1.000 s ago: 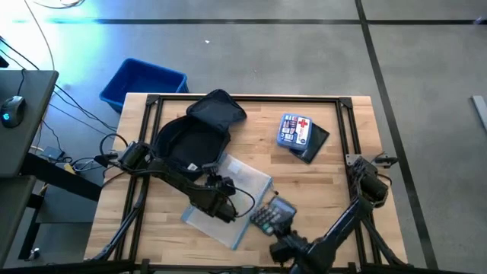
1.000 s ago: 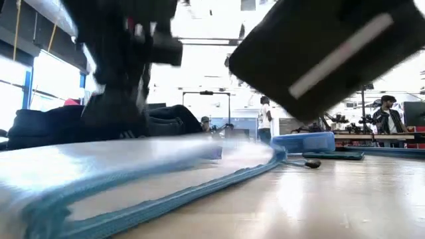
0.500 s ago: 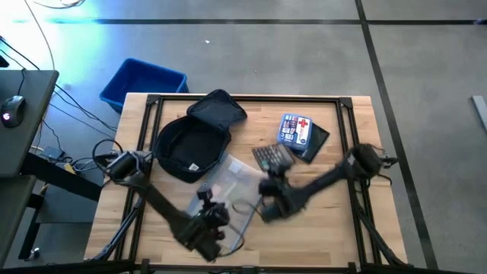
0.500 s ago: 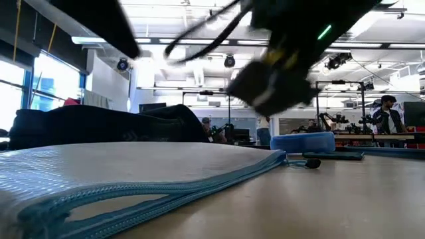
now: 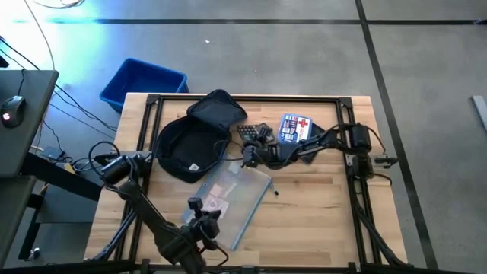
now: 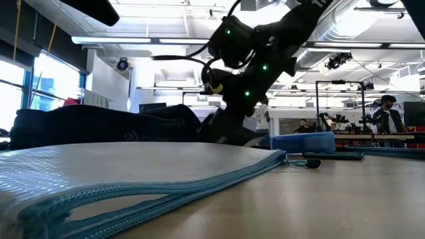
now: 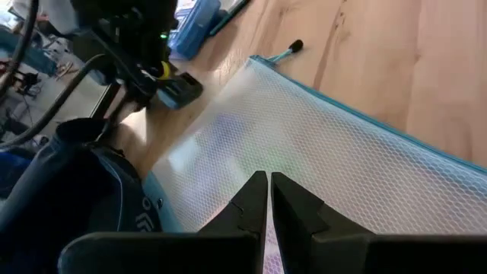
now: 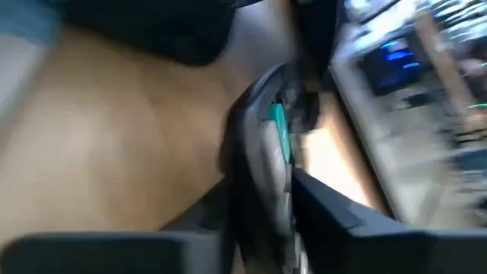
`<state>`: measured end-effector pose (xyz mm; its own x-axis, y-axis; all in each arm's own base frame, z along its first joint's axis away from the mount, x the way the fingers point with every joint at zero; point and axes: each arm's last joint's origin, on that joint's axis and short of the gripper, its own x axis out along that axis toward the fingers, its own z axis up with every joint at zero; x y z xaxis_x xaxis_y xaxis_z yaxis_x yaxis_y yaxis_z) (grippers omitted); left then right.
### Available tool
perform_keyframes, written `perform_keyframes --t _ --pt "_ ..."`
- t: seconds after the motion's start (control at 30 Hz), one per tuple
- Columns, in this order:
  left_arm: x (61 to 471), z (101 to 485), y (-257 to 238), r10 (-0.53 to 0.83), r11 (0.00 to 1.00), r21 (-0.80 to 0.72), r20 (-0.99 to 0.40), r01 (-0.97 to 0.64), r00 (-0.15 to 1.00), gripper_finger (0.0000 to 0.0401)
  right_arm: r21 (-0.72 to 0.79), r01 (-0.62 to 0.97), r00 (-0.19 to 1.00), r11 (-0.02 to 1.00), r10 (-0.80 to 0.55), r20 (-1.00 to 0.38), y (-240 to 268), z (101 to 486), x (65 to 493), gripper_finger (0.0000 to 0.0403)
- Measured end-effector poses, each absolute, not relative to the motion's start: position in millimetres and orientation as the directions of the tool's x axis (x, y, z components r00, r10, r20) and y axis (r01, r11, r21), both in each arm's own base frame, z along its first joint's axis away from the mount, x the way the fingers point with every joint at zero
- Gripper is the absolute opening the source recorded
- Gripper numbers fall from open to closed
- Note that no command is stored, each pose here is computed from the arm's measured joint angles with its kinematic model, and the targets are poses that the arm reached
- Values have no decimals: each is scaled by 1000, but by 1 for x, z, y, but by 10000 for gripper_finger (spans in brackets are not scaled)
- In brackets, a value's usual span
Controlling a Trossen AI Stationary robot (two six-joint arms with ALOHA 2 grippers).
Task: Unpack backpack
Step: Remove the calculator from the transparent zip bag, then remove the green earphones from the transparent zip bag
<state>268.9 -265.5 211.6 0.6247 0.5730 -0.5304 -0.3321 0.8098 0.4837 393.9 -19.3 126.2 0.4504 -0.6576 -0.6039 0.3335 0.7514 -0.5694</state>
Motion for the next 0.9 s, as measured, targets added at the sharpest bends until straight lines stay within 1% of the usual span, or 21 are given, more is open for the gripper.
perform_keyframes --t 0.07,0.17,0.23,0.3,0.37,0.43,0.53,0.6,0.63,0.7,0.77,0.9 --pt "269 211 -266 570 812 480 -534 -332 624 0 -538 306 457 785 -617 -640 -16 125 392 177" --pt "270 211 -266 566 816 473 -540 -332 623 1 -544 273 444 793 -606 -660 -4 136 387 248" --pt "269 210 -267 563 819 470 -546 -329 620 1 -548 247 455 799 -595 -663 10 151 384 281" --pt "269 209 -266 559 823 466 -563 -325 609 1 -546 208 458 811 -574 -679 28 165 376 297" --pt "269 208 -266 552 830 447 -580 -333 598 1 -529 170 483 832 -538 -691 54 176 366 300" --pt "269 208 -265 549 834 427 -596 -348 586 1 -468 110 528 877 -450 -720 85 184 355 299" --pt "270 208 -261 560 829 412 -604 -379 567 1 -304 -10 584 952 -242 -775 134 185 341 292" --pt "271 208 -256 580 814 411 -604 -410 547 1 -195 -84 582 977 -110 -805 163 179 332 287" --pt "271 208 -253 592 805 413 -606 -426 531 1 -157 -105 574 982 -69 -816 176 175 327 284" --pt "272 208 -245 615 785 420 -622 -456 485 1 -125 -114 550 986 -42 -834 194 164 319 278" --pt "272 204 -235 639 758 439 -648 -483 414 1 -116 -96 527 989 -49 -849 202 152 315 270" --pt "268 183 -210 682 692 505 -692 -516 237 0 -173 -19 485 985 -143 -863 193 131 320 245"
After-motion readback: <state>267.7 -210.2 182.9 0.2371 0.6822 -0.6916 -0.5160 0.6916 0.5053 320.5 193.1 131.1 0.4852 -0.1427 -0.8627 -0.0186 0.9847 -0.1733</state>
